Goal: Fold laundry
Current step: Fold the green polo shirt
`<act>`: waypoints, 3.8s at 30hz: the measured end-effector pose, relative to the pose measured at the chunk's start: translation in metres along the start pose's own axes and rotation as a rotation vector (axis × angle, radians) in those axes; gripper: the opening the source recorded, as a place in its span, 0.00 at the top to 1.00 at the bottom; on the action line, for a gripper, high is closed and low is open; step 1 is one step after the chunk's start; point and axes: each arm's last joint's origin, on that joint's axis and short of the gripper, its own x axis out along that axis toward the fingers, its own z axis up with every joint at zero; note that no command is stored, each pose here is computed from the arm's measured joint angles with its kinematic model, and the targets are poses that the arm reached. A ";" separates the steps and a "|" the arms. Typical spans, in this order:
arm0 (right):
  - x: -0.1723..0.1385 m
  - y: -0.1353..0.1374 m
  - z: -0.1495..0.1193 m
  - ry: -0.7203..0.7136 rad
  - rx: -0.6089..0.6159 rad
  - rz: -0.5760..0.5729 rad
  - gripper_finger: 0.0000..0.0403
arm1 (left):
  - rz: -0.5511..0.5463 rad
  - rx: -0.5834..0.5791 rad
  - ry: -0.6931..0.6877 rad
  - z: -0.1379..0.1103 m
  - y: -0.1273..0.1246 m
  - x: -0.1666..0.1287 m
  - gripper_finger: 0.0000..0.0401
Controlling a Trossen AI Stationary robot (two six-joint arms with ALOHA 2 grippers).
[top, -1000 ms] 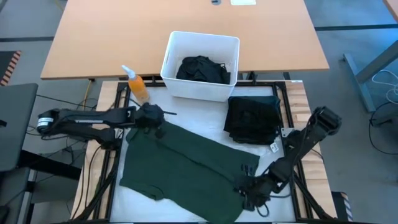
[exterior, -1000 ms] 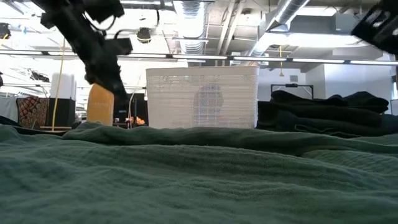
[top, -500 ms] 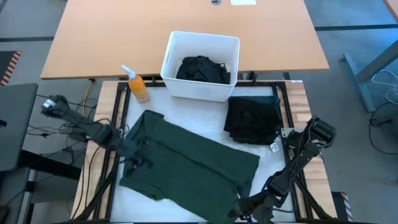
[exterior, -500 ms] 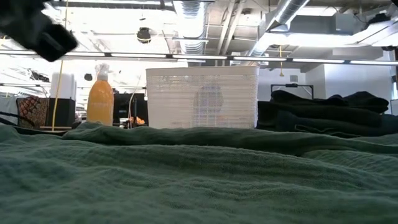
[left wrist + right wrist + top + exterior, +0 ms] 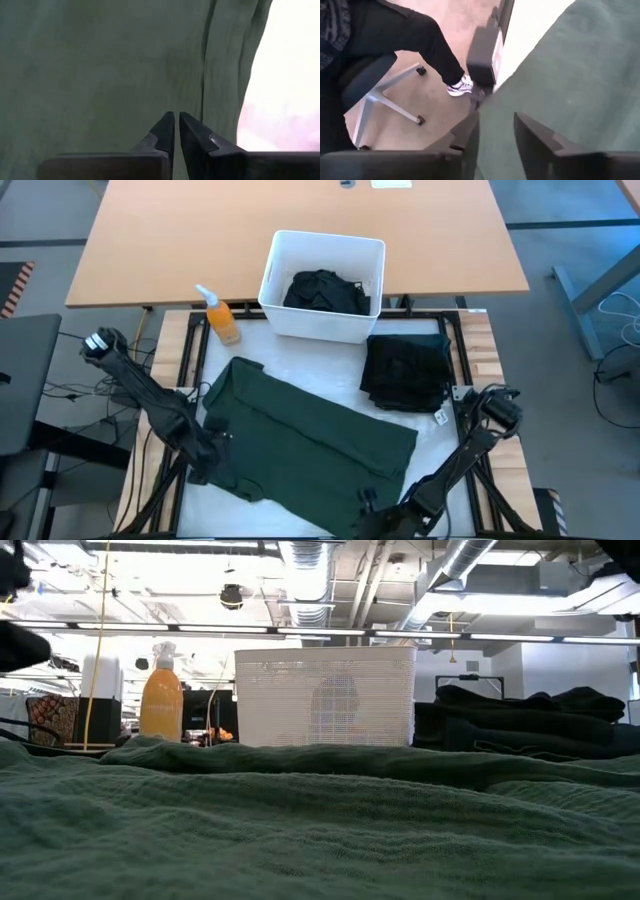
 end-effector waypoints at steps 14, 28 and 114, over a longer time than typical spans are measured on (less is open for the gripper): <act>0.045 0.017 0.013 0.027 0.011 -0.026 0.41 | -0.030 0.097 0.189 -0.004 -0.009 0.029 0.65; 0.039 0.021 -0.006 0.146 0.050 -0.115 0.41 | 0.046 0.139 0.259 -0.004 -0.017 0.063 0.57; -0.046 -0.082 0.006 0.204 0.344 -0.722 0.55 | 0.759 -0.095 0.167 0.082 0.125 -0.063 0.73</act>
